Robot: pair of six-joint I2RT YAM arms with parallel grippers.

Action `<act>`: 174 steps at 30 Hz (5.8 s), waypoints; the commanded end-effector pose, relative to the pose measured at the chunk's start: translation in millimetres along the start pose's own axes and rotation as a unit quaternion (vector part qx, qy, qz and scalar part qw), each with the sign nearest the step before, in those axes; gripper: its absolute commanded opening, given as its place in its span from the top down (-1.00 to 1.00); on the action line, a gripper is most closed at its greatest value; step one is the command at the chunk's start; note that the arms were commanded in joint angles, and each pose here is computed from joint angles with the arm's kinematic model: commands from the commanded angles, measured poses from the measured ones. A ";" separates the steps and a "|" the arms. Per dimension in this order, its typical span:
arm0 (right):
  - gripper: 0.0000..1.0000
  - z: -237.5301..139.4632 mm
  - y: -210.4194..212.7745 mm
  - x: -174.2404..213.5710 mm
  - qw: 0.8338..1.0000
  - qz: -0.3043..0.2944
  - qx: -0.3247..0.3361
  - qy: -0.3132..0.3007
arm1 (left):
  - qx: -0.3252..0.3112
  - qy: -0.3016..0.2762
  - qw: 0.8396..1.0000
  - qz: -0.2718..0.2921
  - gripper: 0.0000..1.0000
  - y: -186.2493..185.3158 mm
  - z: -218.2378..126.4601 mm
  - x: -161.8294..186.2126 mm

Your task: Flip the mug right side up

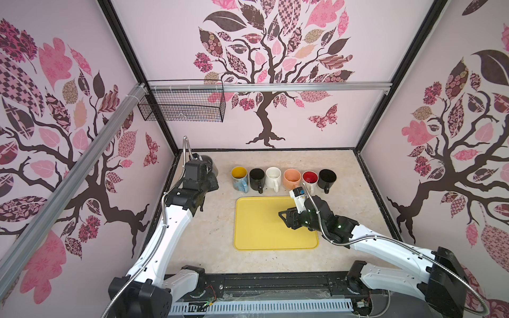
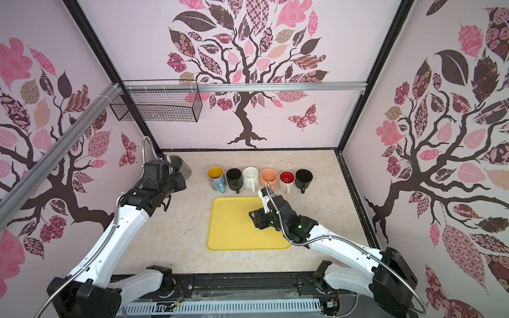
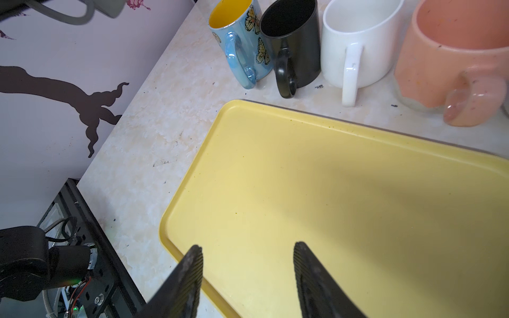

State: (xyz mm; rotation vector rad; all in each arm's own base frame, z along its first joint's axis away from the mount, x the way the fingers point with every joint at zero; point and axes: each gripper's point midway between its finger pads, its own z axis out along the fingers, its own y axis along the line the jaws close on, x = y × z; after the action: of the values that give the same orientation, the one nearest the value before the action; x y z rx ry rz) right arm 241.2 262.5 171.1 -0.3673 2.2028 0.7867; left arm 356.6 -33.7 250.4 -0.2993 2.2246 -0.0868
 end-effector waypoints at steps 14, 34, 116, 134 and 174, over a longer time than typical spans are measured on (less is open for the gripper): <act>-0.17 -11.0 0.1 -9.0 1.000 -0.008 0.002 -0.016 | 0.049 -0.019 0.998 -0.019 1.00 -29.4 54.5 -16.4; -0.20 -9.8 -1.2 -7.1 1.000 -0.009 0.004 -0.014 | 0.031 0.028 0.999 -0.022 1.00 -24.3 113.3 26.6; -1.00 -44.2 -26.2 -72.3 0.965 -0.054 0.072 -0.248 | -0.124 -0.266 0.955 0.046 -0.92 92.5 66.7 32.0; -0.99 -49.1 -87.9 -130.0 0.921 -0.065 0.258 -0.283 | -0.082 -0.223 0.970 0.050 -0.92 98.0 120.9 67.9; -0.99 -54.3 -299.6 -50.1 0.900 -0.034 0.345 -0.264 | -0.081 -0.215 0.972 0.059 -0.92 94.5 126.1 66.3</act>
State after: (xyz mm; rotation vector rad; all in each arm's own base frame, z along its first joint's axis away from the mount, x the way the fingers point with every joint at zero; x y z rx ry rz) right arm 380.7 -6.2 93.4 0.1375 1.8384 -0.0065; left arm 384.3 48.8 89.7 -0.2527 1.8581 0.2188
